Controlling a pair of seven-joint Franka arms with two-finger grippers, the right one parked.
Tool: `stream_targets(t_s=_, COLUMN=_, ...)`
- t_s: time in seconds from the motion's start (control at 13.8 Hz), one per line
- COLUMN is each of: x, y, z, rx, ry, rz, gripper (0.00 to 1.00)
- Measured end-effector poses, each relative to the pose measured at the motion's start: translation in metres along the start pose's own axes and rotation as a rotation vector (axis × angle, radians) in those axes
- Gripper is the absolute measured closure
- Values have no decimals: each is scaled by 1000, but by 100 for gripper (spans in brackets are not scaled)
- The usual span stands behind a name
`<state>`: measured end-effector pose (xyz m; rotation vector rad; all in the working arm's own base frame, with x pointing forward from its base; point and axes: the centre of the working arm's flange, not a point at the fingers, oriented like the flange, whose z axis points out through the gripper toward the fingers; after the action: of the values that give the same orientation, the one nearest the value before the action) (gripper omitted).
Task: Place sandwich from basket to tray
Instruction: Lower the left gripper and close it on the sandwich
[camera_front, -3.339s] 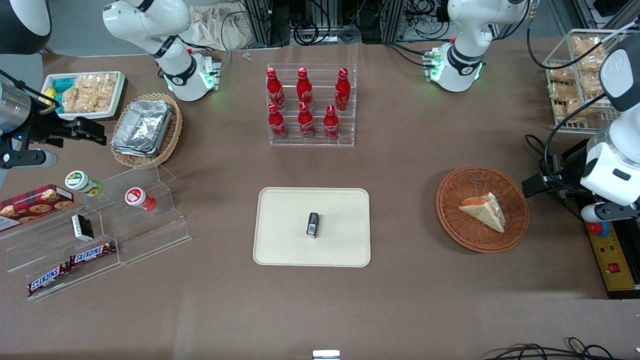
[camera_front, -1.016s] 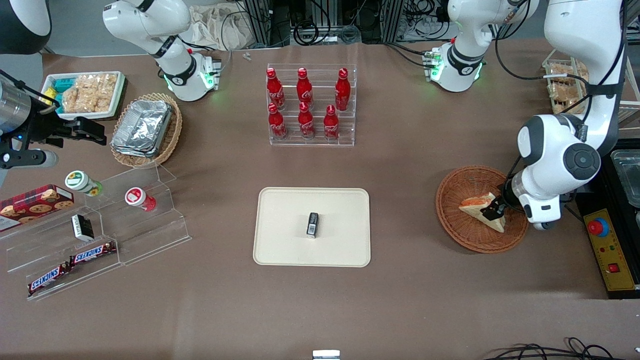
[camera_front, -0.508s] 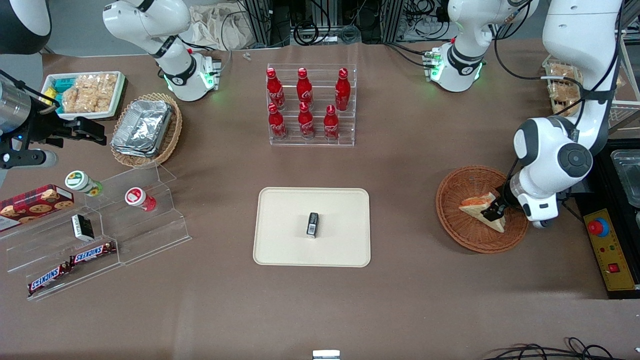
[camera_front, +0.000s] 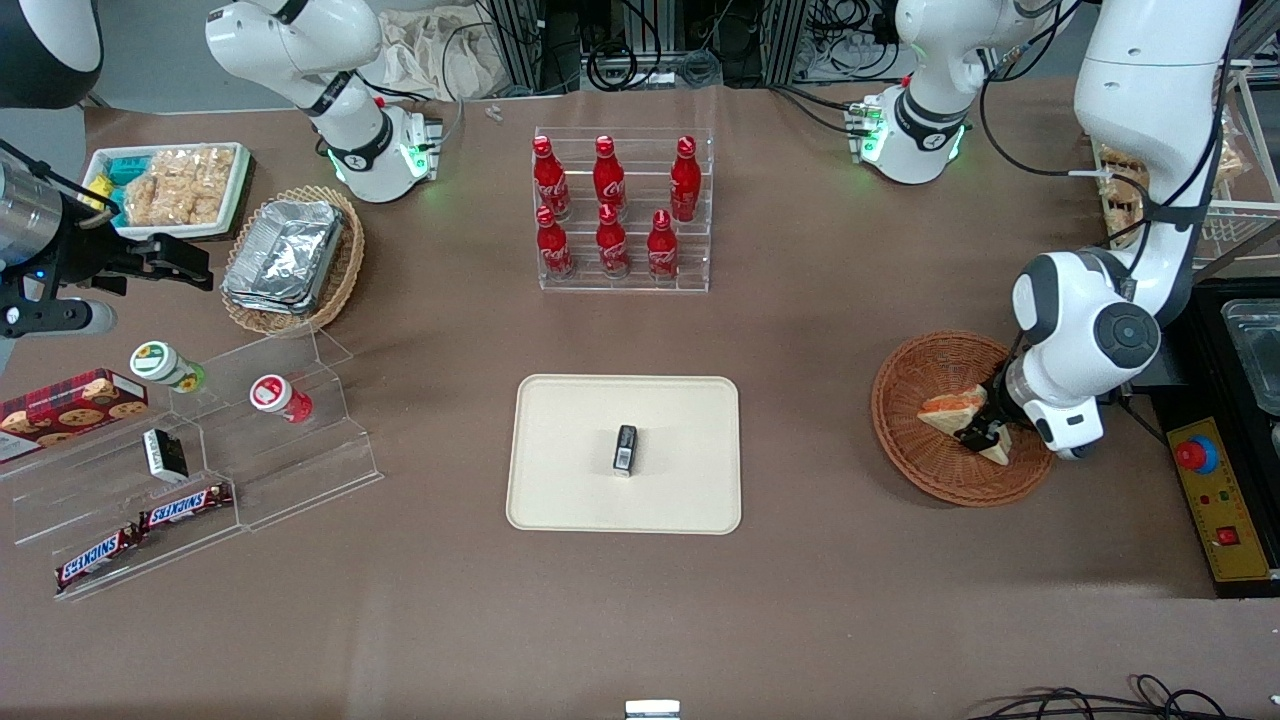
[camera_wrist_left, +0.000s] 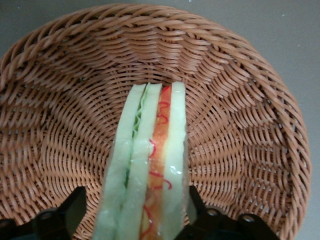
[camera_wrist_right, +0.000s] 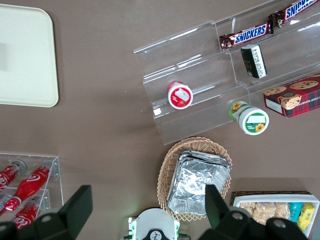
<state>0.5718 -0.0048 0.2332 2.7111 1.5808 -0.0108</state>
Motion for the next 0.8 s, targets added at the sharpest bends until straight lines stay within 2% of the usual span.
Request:
stream_targets(t_s=0.29, x=-4, y=5, z=-5, rx=-12, ry=4, rz=3, gripper=56)
stream_targets(t_s=0.51, x=-12, y=14, z=-16, rx=-22, ry=8, rz=23, gripper=75)
stream_targets(t_s=0.58, x=-12, y=16, z=-24, rx=-13, ry=3, rz=26, gripper=79)
stream_targets(t_s=0.8, x=-10, y=31, z=-76, rx=44, ry=-29, rz=58, gripper=79)
